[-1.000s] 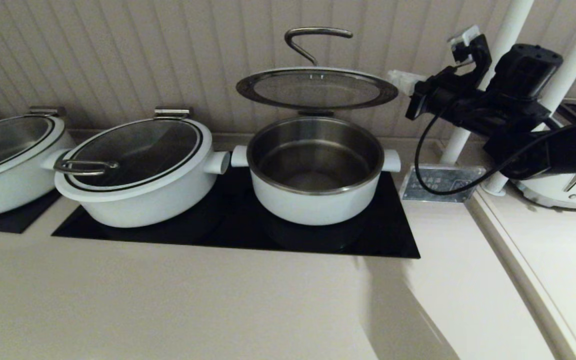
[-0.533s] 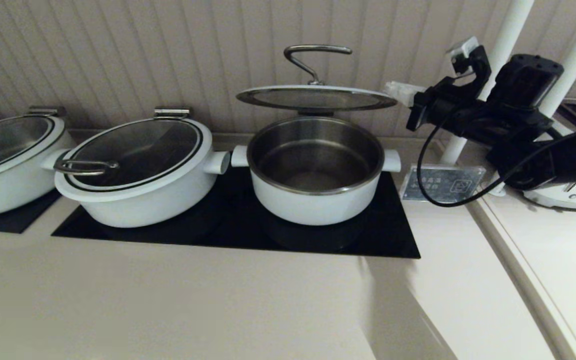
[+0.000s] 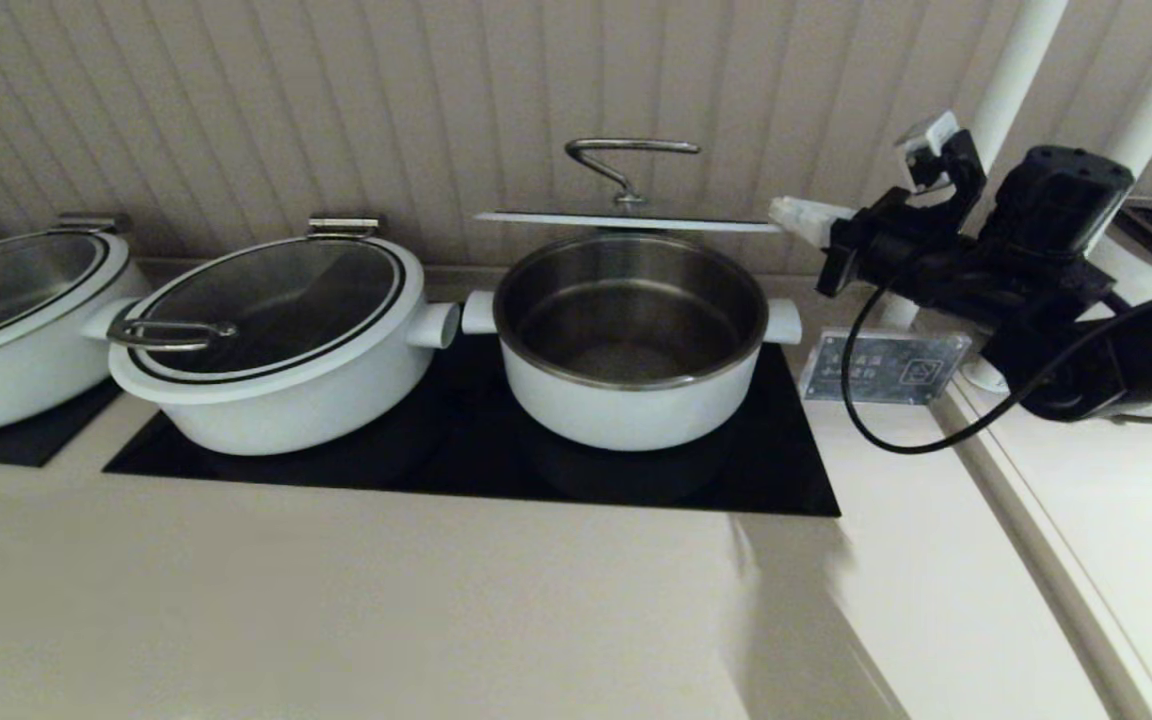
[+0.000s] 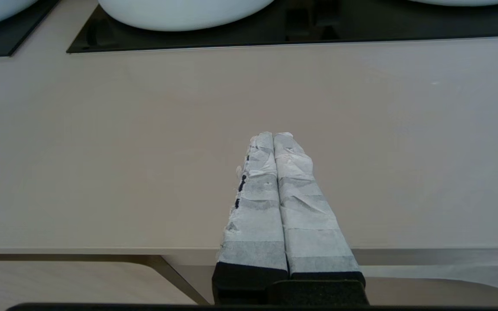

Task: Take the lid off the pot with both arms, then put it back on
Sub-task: Close the pot lid

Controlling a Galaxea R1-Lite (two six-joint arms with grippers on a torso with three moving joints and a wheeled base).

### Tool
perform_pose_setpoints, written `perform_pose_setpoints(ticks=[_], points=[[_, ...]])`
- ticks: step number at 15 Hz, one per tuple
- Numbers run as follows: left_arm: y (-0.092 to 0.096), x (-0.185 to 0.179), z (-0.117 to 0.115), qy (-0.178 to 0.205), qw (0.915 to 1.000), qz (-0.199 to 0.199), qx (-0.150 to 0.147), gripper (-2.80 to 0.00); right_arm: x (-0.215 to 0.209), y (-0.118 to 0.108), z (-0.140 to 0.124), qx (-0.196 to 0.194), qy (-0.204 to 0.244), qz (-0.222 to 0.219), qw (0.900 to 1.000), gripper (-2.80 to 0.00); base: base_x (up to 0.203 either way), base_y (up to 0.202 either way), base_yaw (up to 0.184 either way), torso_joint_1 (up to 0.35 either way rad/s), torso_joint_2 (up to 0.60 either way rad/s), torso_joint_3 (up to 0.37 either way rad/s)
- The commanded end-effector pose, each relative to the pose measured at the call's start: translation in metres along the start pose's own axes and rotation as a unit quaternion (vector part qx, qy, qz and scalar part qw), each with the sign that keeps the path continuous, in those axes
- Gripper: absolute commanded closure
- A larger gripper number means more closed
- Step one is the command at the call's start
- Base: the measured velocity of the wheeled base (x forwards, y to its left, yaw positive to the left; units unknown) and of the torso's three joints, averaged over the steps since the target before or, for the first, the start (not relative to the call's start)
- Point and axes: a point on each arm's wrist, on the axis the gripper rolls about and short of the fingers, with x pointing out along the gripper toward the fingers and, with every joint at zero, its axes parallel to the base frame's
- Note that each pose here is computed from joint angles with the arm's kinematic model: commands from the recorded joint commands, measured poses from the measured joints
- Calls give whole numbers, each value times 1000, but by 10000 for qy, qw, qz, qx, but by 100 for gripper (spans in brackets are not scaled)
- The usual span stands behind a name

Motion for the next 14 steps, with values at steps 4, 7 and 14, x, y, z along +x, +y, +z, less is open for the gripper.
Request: perform_pose_setpoints(ticks=[4,7,14], points=[[0,0,0,0,10000,0,1,0,-5,11,-7,39,23,90,9999,0,0,0,0,0,0,0],[0,0,0,0,10000,0,1,0,-6,21,-10,88,34,190,9998,0,0,0,0,0,0,0],[0,0,0,0,10000,0,1,0,-10,27,-21,130,153,212,9996,0,0,0,0,0,0,0]])
